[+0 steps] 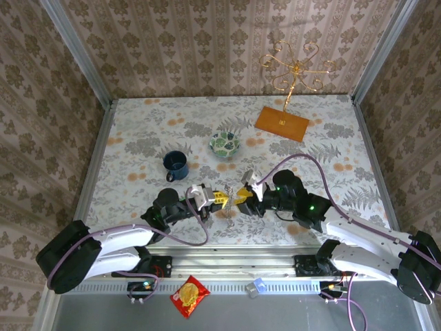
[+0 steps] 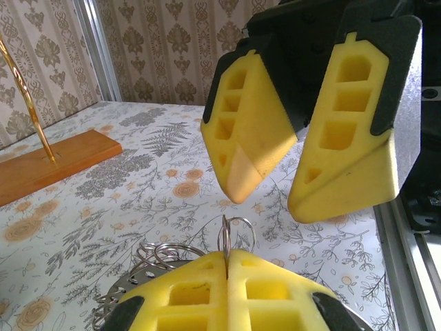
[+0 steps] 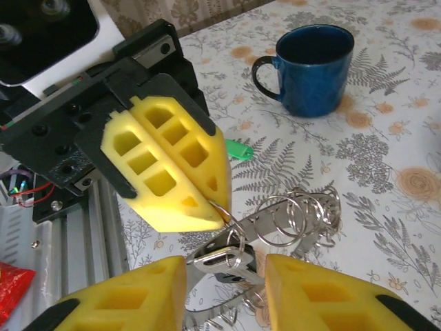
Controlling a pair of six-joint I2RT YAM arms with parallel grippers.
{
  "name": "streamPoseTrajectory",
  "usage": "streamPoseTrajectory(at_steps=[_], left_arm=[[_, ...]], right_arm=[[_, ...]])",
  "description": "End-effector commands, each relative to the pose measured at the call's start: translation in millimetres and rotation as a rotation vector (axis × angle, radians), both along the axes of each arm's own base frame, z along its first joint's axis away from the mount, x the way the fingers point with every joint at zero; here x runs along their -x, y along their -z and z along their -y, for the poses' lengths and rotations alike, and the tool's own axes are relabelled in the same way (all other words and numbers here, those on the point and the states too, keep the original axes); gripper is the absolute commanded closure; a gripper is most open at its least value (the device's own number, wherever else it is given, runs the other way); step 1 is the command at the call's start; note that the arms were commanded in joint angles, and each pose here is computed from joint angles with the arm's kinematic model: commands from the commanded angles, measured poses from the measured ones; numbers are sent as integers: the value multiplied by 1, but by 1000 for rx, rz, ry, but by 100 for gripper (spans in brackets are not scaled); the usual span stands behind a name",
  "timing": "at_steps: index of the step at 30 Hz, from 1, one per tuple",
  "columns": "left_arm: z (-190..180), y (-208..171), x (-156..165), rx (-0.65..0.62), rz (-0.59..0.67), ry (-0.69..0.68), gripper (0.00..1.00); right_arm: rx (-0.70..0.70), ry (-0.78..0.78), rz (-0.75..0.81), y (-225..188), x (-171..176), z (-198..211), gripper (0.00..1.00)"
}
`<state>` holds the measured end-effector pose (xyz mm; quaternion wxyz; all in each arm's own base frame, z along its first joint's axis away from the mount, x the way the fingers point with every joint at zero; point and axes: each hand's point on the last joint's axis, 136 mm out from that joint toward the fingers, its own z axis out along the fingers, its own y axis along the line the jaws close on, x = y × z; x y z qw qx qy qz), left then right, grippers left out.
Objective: Put the keys on the keyring
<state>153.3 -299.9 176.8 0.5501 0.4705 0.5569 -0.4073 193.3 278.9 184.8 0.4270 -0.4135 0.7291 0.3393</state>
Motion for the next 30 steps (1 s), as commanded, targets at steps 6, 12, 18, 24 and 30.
streamPoseTrajectory(at_steps=[6,12,18,24,30], left_arm=[[2,-14,3,55,23,22,100],[2,-13,4,53,20,24,100],[2,-14,4,55,20,24,100],[2,-15,4,59,23,25,100],[1,-15,4,65,28,18,100]], right_arm=[[3,-11,-50,6,-2,-7,78],[-24,23,-61,2,-8,-8,78],[-39,25,-60,-2,-10,-10,80],[-39,18,-70,-1,-10,-12,89],[-18,4,-92,8,-9,-13,100]])
